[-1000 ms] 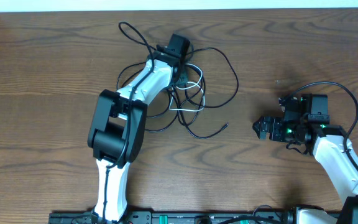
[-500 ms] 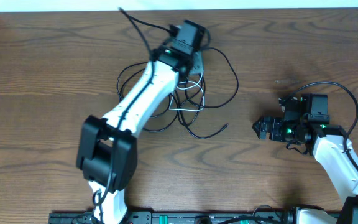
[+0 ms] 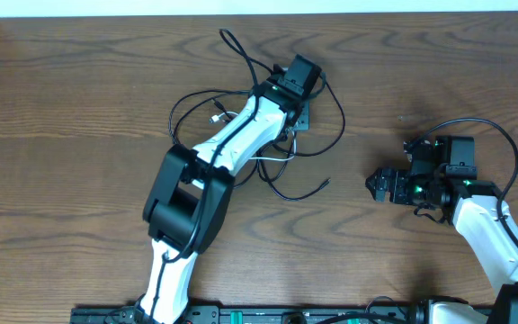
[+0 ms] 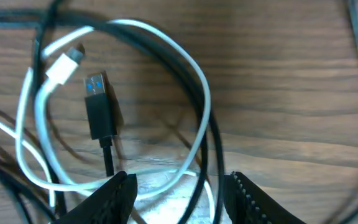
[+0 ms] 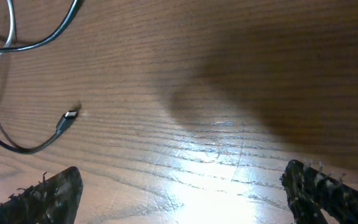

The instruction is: Untangle cables

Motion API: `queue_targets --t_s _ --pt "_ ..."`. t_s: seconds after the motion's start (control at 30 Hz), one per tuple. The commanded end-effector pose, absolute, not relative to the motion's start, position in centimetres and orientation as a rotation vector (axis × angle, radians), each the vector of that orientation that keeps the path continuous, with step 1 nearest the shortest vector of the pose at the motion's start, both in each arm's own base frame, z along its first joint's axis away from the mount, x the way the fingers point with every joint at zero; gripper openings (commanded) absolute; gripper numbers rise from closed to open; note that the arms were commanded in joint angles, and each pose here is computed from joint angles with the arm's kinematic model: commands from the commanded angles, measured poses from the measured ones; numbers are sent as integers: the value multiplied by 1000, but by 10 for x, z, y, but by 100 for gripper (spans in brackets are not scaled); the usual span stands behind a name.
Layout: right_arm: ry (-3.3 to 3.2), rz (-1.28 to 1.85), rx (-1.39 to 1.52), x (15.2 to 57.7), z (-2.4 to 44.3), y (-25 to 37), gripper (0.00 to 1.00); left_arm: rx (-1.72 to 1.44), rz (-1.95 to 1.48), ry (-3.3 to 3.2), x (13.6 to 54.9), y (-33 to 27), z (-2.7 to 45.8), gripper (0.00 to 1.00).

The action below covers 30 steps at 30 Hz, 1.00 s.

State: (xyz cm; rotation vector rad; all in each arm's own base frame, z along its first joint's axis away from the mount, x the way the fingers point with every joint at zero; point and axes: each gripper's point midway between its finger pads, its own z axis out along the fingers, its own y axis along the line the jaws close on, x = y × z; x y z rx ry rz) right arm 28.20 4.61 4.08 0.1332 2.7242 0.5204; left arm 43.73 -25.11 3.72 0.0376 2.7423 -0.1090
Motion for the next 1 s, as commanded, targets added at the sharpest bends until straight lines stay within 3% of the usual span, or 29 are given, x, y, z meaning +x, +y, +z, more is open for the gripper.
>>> queue_targets --t_s 0.0,0.23,0.4,0.97 --pt "2731 526 144 280 38 46 99 52 -68 2771 433 -246 20 50" --pt "2731 526 144 280 38 46 99 153 -61 2739 439 -249 23 44" --pt "2730 526 144 280 39 46 99 245 -54 2711 442 -250 41 54" --pt "2730 527 144 280 39 46 99 104 -83 2663 449 -249 61 54"
